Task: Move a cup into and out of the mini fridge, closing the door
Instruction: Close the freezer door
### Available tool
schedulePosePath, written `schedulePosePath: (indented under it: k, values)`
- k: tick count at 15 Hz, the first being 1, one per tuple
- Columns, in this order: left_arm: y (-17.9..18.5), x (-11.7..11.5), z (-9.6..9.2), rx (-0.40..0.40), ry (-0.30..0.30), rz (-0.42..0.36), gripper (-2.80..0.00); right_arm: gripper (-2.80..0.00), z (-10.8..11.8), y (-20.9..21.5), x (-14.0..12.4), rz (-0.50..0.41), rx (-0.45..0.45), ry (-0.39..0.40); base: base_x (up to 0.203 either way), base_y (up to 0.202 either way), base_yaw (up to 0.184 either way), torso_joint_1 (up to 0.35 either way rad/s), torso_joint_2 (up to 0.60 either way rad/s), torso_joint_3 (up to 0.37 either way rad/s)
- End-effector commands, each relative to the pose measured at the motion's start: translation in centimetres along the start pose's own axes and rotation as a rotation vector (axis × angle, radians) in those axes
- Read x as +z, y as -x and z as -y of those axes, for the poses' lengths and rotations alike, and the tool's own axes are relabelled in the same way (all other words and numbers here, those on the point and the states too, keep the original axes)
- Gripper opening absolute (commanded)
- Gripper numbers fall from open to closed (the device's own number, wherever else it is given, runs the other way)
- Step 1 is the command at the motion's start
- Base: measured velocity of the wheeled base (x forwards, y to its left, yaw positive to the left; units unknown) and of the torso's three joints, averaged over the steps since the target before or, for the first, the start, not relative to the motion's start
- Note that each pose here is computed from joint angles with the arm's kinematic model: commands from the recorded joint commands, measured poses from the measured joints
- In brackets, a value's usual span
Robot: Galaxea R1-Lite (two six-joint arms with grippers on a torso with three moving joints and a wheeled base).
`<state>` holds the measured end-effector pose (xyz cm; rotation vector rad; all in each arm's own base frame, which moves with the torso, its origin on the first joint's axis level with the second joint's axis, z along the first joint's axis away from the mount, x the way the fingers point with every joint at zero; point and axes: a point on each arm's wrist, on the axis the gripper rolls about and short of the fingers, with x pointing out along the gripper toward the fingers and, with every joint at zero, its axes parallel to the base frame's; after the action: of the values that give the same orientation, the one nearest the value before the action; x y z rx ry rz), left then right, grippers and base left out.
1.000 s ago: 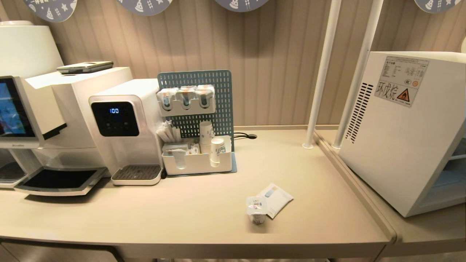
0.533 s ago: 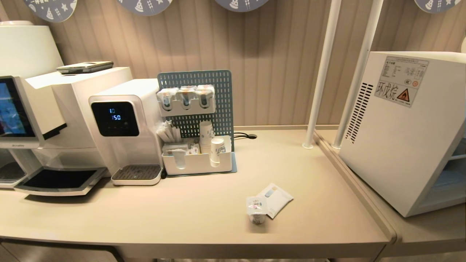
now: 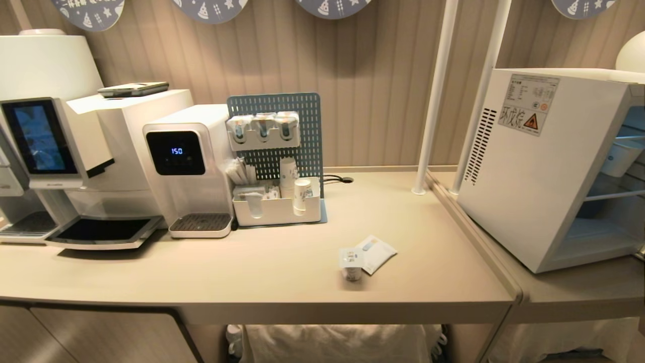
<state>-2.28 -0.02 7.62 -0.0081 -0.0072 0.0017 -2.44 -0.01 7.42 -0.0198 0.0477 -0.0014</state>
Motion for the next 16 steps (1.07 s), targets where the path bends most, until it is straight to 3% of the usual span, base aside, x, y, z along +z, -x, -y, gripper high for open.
schedulePosePath:
  k: [1, 6, 10, 16]
  values:
    - [-0.01, -0.04, 0.00, 0.000, 0.000, -0.001, -2.80, -2.80, 0.00, -0.03, 0.00, -0.004, 0.000, 0.000, -0.193, 0.000, 0.005, -0.001, 0.01, 0.002]
    - [-0.01, -0.04, 0.00, 0.000, 0.001, -0.001, -2.80, -2.80, 0.00, -0.03, 0.00, -0.004, 0.000, -0.003, -0.177, 0.000, 0.000, 0.001, 0.00, 0.002]
    - [-0.01, -0.04, 0.00, 0.000, 0.000, -0.001, -2.80, -2.80, 0.00, -0.05, 0.01, -0.007, 0.001, -0.003, -0.013, -0.012, 0.003, 0.002, 0.00, 0.002]
    - [-0.01, -0.04, 0.00, 0.000, 0.000, -0.001, -2.80, -2.80, 0.00, -0.10, 0.03, -0.014, 0.001, -0.003, -0.001, -0.166, 0.005, 0.003, 0.00, 0.002]
